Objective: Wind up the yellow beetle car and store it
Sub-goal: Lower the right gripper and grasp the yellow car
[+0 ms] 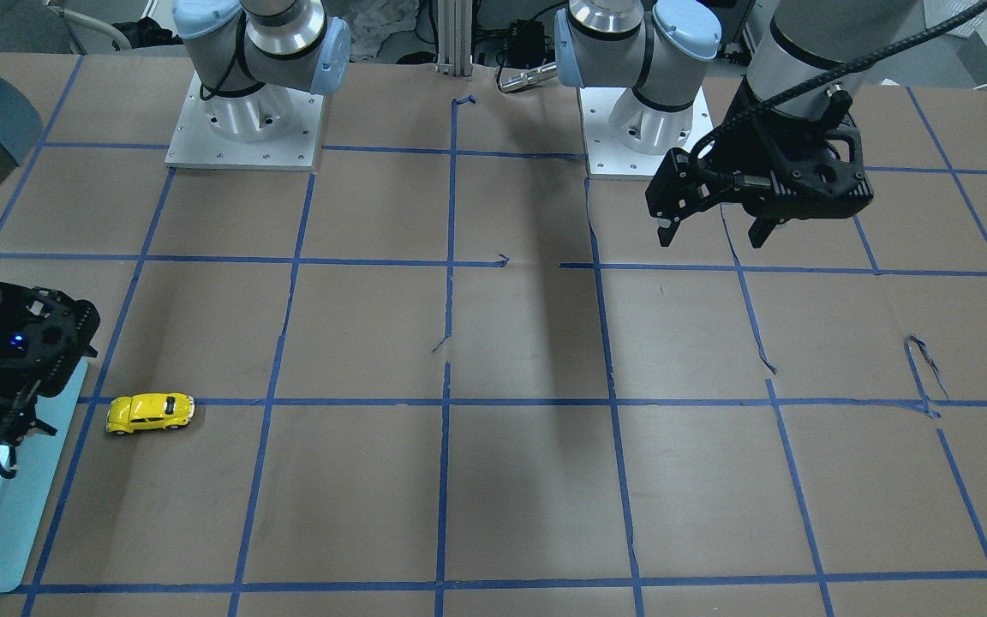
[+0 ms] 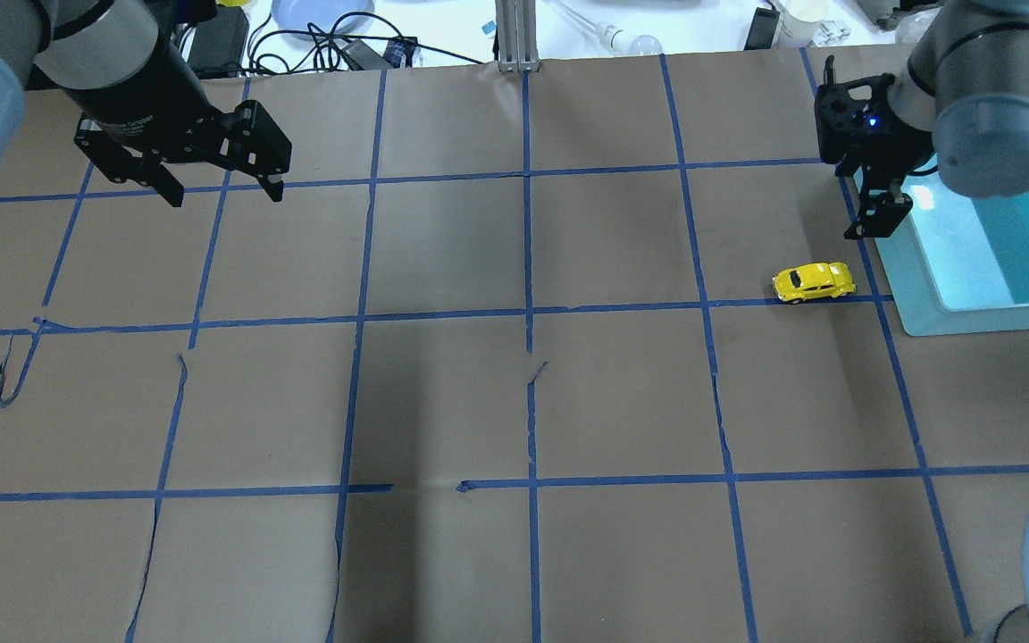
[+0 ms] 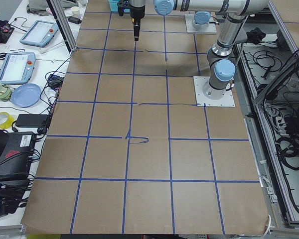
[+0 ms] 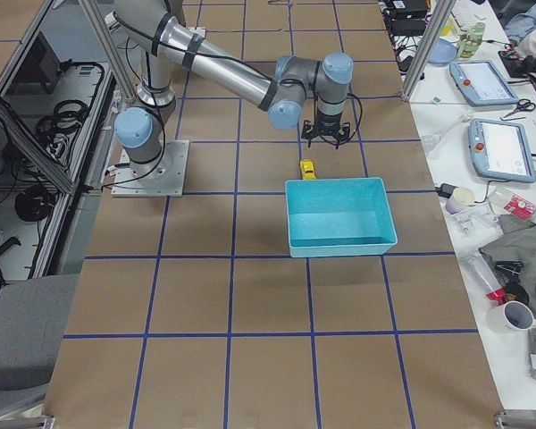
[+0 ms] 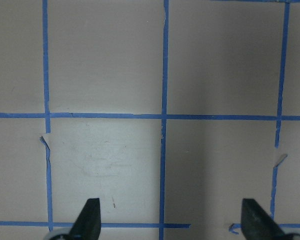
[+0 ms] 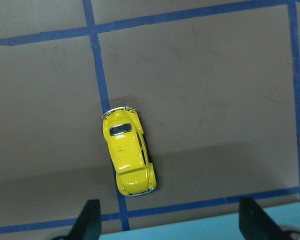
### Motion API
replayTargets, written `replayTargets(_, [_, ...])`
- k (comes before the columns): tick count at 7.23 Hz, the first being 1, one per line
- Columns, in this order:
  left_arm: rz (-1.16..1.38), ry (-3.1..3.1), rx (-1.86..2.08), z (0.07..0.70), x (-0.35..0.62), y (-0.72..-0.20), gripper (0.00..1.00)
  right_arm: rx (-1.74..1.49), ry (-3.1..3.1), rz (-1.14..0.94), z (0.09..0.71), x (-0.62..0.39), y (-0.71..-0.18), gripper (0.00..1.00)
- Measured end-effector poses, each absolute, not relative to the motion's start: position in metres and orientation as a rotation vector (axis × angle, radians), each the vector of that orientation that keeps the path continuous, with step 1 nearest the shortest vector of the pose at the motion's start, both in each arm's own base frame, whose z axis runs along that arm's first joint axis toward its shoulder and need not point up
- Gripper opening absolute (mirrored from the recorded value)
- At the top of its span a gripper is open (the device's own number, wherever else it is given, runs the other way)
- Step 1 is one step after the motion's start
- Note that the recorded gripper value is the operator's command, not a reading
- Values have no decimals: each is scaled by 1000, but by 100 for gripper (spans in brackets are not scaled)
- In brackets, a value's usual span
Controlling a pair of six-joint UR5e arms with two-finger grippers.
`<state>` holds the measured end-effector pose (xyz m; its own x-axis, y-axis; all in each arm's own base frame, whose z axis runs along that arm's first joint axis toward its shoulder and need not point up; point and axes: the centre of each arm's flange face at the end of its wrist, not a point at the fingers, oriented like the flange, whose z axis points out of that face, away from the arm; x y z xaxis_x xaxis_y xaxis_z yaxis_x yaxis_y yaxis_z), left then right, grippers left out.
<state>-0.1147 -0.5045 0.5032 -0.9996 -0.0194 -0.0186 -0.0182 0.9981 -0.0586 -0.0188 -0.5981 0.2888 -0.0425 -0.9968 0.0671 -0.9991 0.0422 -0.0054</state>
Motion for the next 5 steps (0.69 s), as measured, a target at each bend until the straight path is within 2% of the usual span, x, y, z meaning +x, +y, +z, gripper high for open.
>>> replayTargets(2, [-103, 3090, -37, 505, -109, -504, 100, 2214, -2107, 114, 249, -8, -580, 98])
replayTargets(5, [-103, 3083, -38, 508, -108, -501, 100, 2246, -2097, 89, 221, -7, -575, 98])
